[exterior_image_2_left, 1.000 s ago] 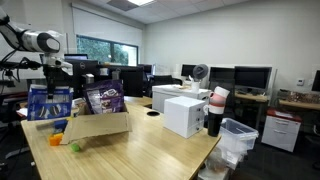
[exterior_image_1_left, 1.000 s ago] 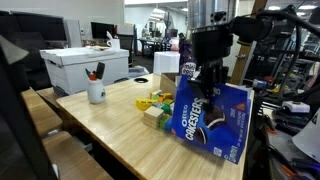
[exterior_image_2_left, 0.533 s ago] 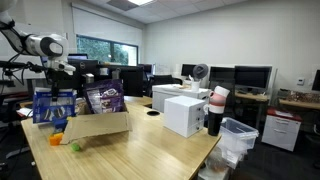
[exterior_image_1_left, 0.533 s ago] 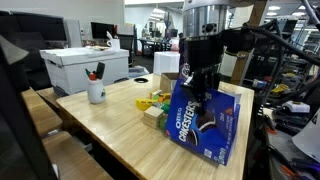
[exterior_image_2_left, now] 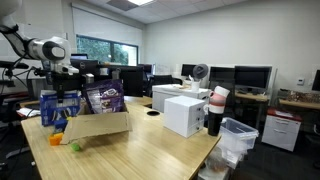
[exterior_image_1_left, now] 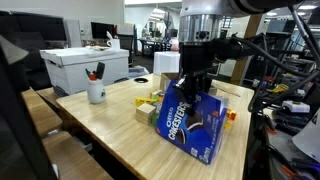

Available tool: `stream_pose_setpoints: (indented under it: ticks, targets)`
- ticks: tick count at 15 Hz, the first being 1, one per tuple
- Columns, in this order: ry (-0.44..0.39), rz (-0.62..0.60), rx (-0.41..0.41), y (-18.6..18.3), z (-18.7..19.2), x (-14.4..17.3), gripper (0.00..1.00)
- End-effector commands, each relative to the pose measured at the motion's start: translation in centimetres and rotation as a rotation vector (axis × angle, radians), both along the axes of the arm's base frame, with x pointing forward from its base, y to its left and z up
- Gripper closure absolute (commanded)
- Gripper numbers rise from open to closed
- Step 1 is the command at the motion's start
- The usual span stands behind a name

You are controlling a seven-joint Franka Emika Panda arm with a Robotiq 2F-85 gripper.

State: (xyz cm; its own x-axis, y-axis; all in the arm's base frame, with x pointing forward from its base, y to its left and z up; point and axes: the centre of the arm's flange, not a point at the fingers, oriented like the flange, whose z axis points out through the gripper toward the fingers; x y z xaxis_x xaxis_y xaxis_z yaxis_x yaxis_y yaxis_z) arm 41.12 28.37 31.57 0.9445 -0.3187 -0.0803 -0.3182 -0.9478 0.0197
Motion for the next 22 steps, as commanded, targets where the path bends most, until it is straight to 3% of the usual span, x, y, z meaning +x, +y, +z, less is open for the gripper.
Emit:
stream_pose_setpoints:
  ticks: [1, 3, 4, 6, 14, 17, 22]
  targets:
    - [-0.066, 0.032, -0.002, -0.7, -0.5, 0.9, 0.94]
    - [-0.077, 0.048, -0.012, -0.8, -0.4, 1.2, 0.94]
    - [-0.075, 0.058, -0.015, -0.9, -0.3, 1.1, 0.64]
    - [-0.075, 0.06, -0.014, -1.0, -0.2, 1.1, 0.58]
    - [-0.07, 0.053, -0.01, -0.7, 0.8, 1.0, 0.05]
    - [-0.07, 0.047, -0.004, -1.0, 2.1, 1.2, 0.0]
    - [-0.082, 0.025, -0.014, -2.3, 6.5, 2.6, 0.0]
